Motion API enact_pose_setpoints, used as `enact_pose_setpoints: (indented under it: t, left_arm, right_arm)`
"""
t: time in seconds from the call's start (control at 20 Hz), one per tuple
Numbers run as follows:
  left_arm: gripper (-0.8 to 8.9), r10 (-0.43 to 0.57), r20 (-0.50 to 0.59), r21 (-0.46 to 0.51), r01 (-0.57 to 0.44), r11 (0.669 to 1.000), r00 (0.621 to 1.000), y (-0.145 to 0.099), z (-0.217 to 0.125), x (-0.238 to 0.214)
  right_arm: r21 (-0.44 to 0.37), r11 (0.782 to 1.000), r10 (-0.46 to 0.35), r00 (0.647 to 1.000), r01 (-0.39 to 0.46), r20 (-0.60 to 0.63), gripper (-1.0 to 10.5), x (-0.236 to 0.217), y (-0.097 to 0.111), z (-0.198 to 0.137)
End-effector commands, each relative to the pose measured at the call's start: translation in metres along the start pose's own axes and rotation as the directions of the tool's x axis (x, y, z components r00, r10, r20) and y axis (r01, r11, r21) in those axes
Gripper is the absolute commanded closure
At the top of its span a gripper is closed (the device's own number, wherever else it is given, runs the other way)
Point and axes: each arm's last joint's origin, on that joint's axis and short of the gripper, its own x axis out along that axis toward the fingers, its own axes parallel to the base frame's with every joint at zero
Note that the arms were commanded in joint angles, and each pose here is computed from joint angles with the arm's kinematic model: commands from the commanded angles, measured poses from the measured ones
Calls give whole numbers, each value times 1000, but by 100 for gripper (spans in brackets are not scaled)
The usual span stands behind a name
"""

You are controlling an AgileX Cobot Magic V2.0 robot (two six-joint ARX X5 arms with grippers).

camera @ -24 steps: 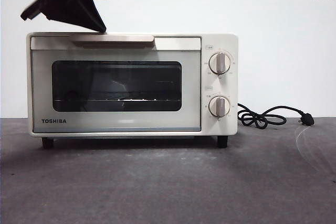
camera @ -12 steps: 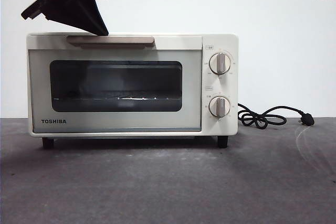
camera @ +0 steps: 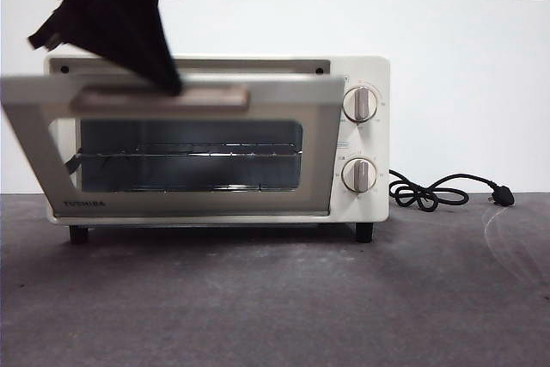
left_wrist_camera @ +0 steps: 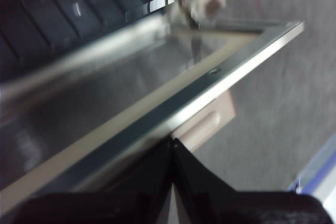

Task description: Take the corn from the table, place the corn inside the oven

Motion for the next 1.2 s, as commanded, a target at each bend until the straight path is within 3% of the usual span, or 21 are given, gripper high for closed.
enact_pose_setpoints:
  t: [0.05, 0.25, 0.4, 0.8, 1.0, 1.2]
  left_arm:
    - [819, 98, -98, 15, -97, 995, 990, 3, -12, 12]
    - [819, 96, -158, 48, -90, 995, 983, -6, -20, 9]
    - [819, 72, -130, 79, -62, 995, 989, -17, -23, -4]
    - [819, -2, 126, 110, -12, 994, 992, -35, -35, -77]
    - [819, 104, 286, 95, -136, 986, 953, -33, -47, -112]
    - [819, 150, 403, 71, -194, 978, 903, -32, -63, -143]
  right_arm:
    - [3, 1000, 2, 1000, -2, 14, 958, -2, 1, 2]
    - [-1, 1000, 3, 1000, -3, 14, 958, -2, 1, 2]
    - [-7, 1000, 6, 1000, -6, 13, 958, -2, 1, 2]
    - [-46, 999, 19, 999, -17, 50, 958, 14, 0, 10]
    - [-123, 988, 101, 992, -91, 80, 958, 43, 3, 19]
    - [-239, 967, 115, 986, -84, 120, 958, 79, 9, 24]
